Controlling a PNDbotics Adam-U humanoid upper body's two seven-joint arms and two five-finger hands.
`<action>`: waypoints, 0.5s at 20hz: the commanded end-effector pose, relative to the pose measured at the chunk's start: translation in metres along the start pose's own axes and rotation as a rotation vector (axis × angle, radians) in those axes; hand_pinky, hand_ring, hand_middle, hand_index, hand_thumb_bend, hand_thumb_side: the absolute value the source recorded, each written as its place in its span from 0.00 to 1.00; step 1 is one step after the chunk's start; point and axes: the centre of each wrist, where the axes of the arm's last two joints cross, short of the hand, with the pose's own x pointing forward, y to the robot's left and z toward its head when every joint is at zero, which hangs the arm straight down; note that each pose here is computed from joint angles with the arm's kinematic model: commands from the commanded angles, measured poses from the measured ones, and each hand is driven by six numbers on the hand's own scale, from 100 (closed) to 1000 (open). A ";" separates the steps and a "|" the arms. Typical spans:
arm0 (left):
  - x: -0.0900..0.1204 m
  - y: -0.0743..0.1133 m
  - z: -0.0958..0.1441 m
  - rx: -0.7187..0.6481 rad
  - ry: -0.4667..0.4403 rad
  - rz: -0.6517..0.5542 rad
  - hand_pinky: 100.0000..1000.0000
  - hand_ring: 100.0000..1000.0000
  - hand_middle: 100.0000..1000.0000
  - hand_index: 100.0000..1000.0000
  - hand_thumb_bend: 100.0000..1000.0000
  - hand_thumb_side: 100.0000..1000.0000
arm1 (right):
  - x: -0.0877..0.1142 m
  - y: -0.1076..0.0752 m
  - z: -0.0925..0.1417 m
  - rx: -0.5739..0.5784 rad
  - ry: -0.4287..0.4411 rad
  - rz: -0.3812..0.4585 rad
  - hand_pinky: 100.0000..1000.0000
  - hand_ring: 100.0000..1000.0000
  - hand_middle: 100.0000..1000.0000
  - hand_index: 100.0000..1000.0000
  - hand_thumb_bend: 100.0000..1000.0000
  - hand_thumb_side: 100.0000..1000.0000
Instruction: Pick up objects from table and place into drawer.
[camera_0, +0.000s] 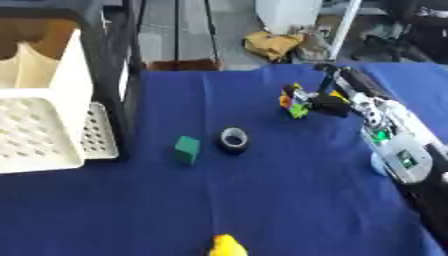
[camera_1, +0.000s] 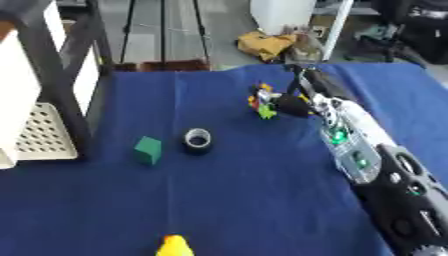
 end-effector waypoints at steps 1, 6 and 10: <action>0.004 0.003 -0.002 0.005 -0.003 0.005 0.44 0.68 0.71 0.82 0.00 1.00 | 0.006 -0.010 -0.002 -0.030 -0.017 0.009 0.89 1.00 0.52 0.96 0.45 0.78; 0.005 0.004 -0.005 0.000 -0.003 0.019 0.44 0.68 0.71 0.82 0.00 1.00 | 0.004 -0.001 -0.001 -0.032 -0.020 0.023 0.87 1.00 0.52 0.96 0.45 0.76; 0.006 0.003 -0.007 -0.003 -0.012 0.024 0.44 0.68 0.71 0.82 0.00 1.00 | -0.001 0.008 0.001 -0.051 -0.012 0.081 0.85 1.00 0.55 0.96 0.47 0.70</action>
